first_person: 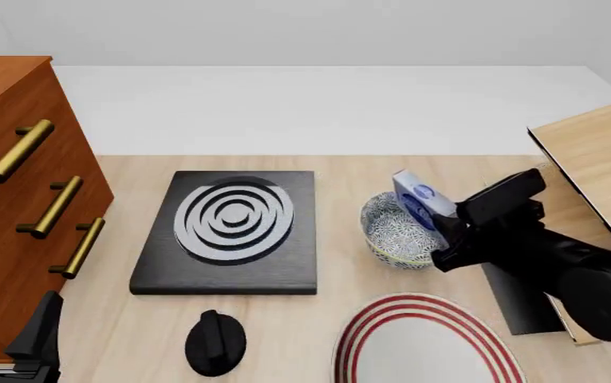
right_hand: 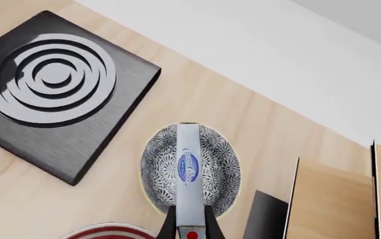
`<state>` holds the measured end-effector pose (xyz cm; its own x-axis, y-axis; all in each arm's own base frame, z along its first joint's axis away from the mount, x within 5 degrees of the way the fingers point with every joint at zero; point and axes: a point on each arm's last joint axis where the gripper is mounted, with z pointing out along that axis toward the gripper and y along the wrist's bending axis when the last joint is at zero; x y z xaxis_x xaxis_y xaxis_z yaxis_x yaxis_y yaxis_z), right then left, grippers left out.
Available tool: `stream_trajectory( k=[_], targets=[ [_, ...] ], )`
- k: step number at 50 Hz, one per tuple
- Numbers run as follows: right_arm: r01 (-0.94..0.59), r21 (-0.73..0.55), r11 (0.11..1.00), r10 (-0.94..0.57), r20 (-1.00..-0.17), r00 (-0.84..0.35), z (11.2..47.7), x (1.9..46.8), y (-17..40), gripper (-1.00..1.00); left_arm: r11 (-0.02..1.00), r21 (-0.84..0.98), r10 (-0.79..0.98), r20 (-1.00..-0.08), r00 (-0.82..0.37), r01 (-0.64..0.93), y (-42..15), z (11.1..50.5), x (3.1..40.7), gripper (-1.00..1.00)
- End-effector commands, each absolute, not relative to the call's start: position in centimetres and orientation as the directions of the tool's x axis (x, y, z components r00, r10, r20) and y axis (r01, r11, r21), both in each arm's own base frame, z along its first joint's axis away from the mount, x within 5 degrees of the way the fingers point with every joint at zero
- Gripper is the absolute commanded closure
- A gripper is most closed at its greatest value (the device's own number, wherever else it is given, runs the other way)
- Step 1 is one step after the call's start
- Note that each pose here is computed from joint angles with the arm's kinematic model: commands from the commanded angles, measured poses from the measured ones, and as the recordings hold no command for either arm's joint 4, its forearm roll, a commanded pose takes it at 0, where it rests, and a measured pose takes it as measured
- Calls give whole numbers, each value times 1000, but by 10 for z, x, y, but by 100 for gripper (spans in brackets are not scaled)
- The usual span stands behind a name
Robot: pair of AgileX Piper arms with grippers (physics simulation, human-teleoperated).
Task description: Pick up the cream cheese and put it in the bowl.
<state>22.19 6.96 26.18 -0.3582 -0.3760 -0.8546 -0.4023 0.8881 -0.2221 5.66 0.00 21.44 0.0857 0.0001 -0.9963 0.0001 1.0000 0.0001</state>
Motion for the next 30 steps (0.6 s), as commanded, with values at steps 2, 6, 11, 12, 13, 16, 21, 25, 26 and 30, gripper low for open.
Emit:
stream_trajectory(
  k=[2, 6, 11, 12, 13, 16, 21, 25, 26, 30],
  targets=[
    [-387, -204, 899, -353, -861, -367, 255, 231, 71, 100, 1000, 0, 0, -996, 86, 0, 0, 214, 57, -100],
    [-388, -201, 899, -353, -858, -372, 250, 234, 72, 100, 1000, 0, 0, -996, 86, 0, 0, 214, 57, -100],
    [-384, -199, 902, -352, -854, -384, 241, 239, 72, 100, 1000, 0, 0, -996, 86, 0, 0, 214, 57, -100],
    [-384, -196, 902, -350, -853, -387, 239, 240, 72, 100, 1000, 0, 0, -996, 86, 0, 0, 214, 57, -100],
    [-385, -196, 902, -351, -852, -389, 238, 240, 72, 100, 1000, 0, 0, -996, 86, 0, 0, 214, 57, -100],
    [-382, -196, 903, -350, -851, -392, 235, 242, 72, 100, 1000, 0, 0, -996, 86, 0, 0, 214, 57, -100],
    [-380, -194, 904, -349, -849, -397, 233, 244, 72, 100, 1000, 0, 0, -996, 86, 0, 0, 214, 57, -100],
    [-379, -195, 905, -351, -845, -403, 229, 246, 71, 100, 1000, 0, 0, -996, 86, 0, 0, 214, 57, -100],
    [-379, -195, 905, -351, -844, -405, 227, 247, 72, 100, 1000, 0, 0, -996, 86, 0, 0, 214, 57, -100],
    [-376, -191, 907, -348, -843, -410, 223, 248, 71, 100, 1000, 0, 0, -996, 86, 0, 0, 214, 57, -100]
  ],
)
